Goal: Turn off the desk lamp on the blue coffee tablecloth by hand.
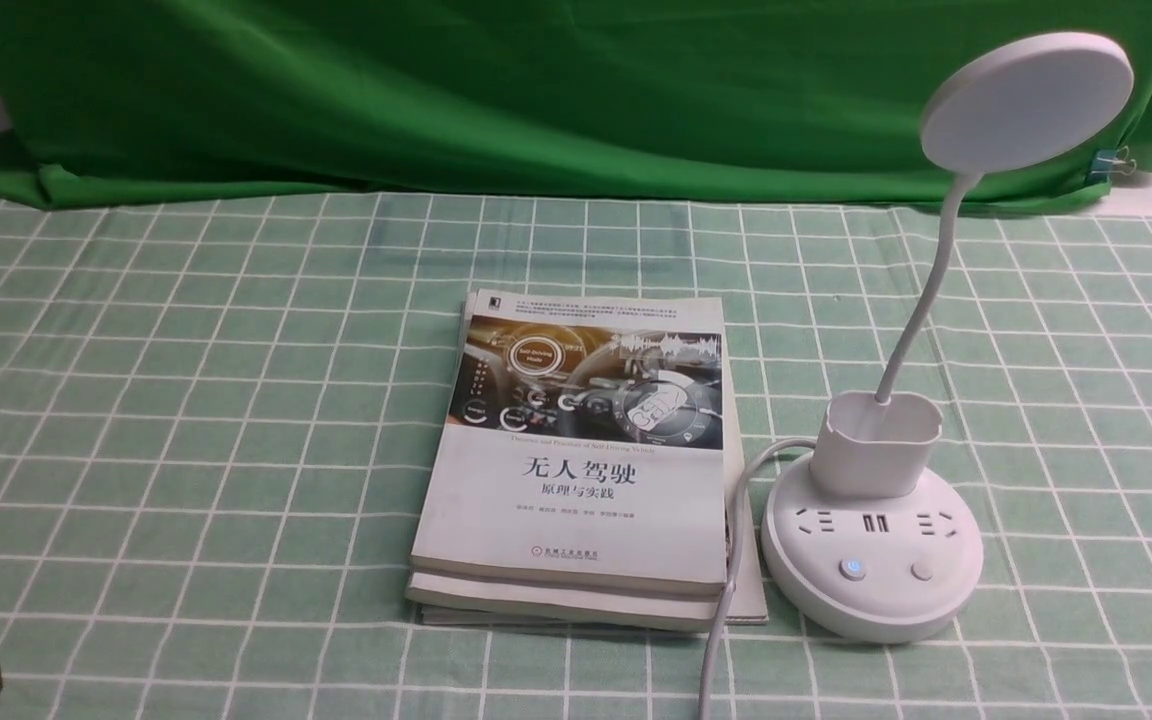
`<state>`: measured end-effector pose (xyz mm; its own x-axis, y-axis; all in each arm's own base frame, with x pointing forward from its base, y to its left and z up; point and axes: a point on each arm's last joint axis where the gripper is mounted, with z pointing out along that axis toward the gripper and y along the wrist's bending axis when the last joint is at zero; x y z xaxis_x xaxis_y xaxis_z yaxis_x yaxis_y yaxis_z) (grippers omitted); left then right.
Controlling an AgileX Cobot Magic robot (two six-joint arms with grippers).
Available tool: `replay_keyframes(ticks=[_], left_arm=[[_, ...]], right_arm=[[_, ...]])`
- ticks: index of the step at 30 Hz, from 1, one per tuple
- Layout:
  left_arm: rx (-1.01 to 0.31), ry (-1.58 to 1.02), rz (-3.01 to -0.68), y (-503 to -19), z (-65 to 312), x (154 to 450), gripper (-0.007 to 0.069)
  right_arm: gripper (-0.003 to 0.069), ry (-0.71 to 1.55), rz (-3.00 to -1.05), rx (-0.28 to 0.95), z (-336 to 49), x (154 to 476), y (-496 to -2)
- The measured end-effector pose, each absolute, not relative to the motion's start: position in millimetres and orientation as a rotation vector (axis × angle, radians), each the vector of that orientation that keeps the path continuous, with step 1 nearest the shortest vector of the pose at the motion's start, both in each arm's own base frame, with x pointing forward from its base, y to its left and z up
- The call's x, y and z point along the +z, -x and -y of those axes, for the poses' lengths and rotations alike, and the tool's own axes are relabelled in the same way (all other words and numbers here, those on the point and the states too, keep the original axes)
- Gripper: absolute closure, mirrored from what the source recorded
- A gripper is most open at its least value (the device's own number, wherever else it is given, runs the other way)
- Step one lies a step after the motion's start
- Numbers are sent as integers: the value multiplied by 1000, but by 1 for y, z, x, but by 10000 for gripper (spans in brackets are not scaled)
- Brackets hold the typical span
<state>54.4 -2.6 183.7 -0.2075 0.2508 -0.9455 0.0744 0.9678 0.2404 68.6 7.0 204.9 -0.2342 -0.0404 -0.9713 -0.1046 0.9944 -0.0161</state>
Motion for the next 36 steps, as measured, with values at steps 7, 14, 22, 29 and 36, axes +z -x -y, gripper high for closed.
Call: replay_keyframes(ticks=[7,14,22,29,36], left_arm=[[163,-241,-1779,-54,3,184,625],[163,-241,-1779,-54,3,184,625],[163,-241,-1779,-54,3,184,625],[163,-241,-1779,-54,3,184,625],[163,-241,-1779,-54,3,184,625]], right_arm=[[629,91,-1724,52,-5,190,-56],[627,91,-1726,52,-5,190,-55],[617,91,-1728,52,-5,190,-55],[598,91,-1728,52,-5,190,-55],[586,91,-1728,52,-5,190,-55]])
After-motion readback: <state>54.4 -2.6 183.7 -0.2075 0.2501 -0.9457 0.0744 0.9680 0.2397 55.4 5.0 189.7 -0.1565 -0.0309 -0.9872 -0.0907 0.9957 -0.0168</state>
